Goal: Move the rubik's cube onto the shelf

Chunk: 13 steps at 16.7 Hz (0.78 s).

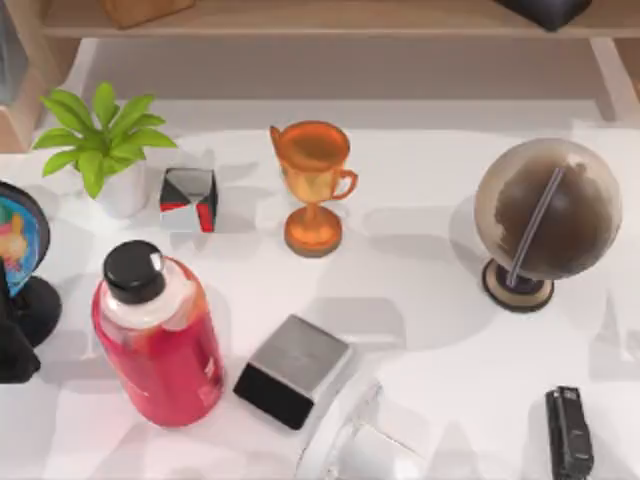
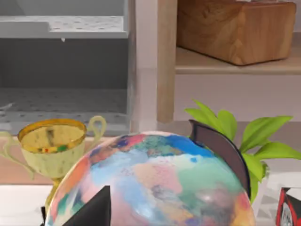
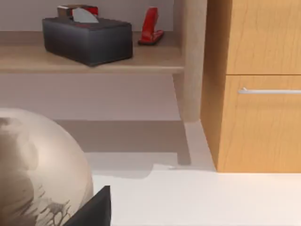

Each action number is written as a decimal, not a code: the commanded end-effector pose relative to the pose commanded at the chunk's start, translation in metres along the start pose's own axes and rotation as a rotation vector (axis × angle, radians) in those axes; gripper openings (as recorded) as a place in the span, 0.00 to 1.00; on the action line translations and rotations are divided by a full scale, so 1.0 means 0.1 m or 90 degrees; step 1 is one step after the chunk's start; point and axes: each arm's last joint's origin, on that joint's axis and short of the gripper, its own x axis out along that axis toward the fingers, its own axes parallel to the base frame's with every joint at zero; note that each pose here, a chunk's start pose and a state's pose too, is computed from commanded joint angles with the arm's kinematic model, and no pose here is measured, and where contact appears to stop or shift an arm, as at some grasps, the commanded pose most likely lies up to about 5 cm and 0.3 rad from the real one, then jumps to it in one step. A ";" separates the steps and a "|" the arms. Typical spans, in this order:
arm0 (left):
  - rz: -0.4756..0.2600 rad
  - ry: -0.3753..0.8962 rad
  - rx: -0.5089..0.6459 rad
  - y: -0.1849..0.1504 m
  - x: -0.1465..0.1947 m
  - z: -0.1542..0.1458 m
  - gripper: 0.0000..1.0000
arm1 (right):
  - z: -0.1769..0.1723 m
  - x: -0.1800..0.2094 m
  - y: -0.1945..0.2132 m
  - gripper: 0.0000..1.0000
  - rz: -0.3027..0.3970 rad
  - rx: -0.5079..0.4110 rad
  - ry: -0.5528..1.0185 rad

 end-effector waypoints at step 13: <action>0.000 0.000 0.000 0.00 0.00 0.00 1.00 | 1.22 0.58 -0.10 1.00 0.020 -0.340 -0.176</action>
